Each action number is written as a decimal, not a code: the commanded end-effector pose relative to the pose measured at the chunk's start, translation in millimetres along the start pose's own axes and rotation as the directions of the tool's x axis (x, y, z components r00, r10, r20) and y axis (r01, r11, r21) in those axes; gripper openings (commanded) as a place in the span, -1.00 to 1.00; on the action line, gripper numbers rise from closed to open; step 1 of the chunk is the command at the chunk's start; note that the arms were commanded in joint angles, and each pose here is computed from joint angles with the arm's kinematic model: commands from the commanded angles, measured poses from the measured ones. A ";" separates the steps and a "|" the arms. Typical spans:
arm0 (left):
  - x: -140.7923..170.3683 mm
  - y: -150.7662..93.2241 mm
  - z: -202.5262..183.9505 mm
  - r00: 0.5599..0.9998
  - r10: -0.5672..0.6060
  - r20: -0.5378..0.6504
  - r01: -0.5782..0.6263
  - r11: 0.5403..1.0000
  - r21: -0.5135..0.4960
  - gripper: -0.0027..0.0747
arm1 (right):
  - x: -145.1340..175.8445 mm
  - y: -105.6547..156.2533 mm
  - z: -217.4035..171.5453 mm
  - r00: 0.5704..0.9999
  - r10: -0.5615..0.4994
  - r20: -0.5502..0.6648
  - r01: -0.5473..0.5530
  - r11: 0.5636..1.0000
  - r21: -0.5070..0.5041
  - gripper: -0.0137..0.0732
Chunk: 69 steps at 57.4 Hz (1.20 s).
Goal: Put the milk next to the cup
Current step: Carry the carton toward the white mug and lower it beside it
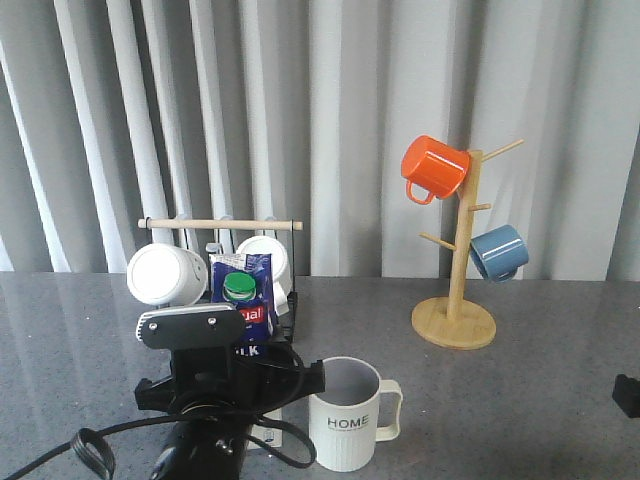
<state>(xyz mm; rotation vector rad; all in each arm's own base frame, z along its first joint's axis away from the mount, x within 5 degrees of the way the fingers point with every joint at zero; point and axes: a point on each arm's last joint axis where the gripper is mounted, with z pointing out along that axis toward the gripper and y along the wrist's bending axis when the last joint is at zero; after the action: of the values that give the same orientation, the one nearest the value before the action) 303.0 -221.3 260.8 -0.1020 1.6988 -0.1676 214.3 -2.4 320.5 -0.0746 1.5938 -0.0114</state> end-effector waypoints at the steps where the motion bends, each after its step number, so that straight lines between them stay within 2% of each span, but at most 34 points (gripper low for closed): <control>1: -25.3 -5.1 -3.3 0.992 -0.014 0.127 0.012 1.000 0.018 -0.51 | -18.2 -0.4 -2.4 0.994 -0.007 0.110 0.007 1.000 -0.007 -0.71; 8: -17.4 -7.5 -0.3 0.992 0.017 0.123 -0.021 0.999 0.038 -0.51 | -18.2 -0.4 -2.4 0.994 -0.007 0.110 0.007 1.000 -0.007 -0.71; 22: -4.8 -2.2 -0.6 0.991 -0.005 0.134 -0.006 0.997 0.078 -0.51 | -18.2 -0.4 -2.4 0.994 -0.007 0.110 0.007 1.000 -0.007 -0.71; 44: 13.9 7.6 1.4 0.990 -0.031 0.137 0.023 0.998 0.064 -0.51 | -18.2 -0.4 -2.4 0.994 -0.007 0.110 0.007 1.000 -0.007 -0.71; 69: 17.1 7.3 2.8 0.990 -0.027 0.139 0.019 0.998 0.062 -0.51 | -18.2 -0.4 -2.4 0.994 -0.007 0.110 0.007 1.000 -0.007 -0.71</control>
<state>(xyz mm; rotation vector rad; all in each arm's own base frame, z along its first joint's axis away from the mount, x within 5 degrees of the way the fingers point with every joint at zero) 304.1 -219.3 217.3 -0.0614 1.6578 -0.2048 214.3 -2.4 320.5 -0.0746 1.5938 -0.0114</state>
